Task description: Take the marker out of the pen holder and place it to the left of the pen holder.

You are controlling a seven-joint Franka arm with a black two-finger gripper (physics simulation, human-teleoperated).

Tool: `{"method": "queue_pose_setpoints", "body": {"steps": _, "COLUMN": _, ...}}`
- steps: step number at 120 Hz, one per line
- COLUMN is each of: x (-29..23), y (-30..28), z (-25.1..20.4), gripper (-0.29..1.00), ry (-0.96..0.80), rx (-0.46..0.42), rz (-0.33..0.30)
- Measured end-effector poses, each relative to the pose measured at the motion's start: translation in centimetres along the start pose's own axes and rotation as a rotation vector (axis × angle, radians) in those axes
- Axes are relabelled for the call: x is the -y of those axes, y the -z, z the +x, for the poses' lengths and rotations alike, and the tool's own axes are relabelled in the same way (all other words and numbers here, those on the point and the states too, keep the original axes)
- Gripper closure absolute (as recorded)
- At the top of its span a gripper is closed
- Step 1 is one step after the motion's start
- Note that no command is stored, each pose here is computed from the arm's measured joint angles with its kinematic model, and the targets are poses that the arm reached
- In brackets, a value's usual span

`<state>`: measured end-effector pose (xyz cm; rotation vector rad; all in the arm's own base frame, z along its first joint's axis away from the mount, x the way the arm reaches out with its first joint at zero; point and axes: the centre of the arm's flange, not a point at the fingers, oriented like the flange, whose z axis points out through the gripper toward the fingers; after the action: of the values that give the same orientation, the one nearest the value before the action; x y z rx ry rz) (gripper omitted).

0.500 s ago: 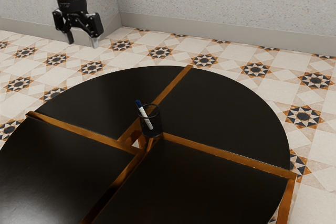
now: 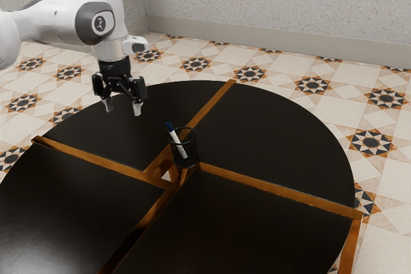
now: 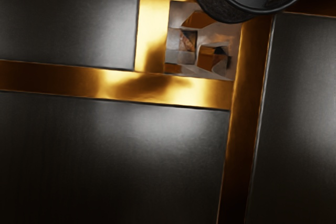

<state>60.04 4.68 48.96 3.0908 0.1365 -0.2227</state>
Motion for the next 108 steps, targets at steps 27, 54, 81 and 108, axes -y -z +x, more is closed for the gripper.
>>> {"method": "queue_pose_setpoints", "body": {"steps": 27, "x": 2.4, "y": -4.2, "z": 6.6, "gripper": 0.01, "ry": 0.055, "rx": -0.077, "rz": -0.084}}
{"method": "queue_pose_setpoints", "body": {"steps": 54, "x": 2.6, "y": -5.1, "z": 11.8, "gripper": 0.01, "ry": -0.01, "rx": -0.132, "rz": -0.202}}
{"method": "queue_pose_setpoints", "body": {"steps": 81, "x": 2.6, "y": -9.3, "z": 12.2, "gripper": 0.01, "ry": -0.048, "rx": -0.072, "rz": -0.213}}
{"method": "queue_pose_setpoints", "body": {"steps": 108, "x": 0.7, "y": -10.5, "z": 12.1, "gripper": 0.01, "ry": -0.087, "rx": -0.131, "rz": -0.206}}
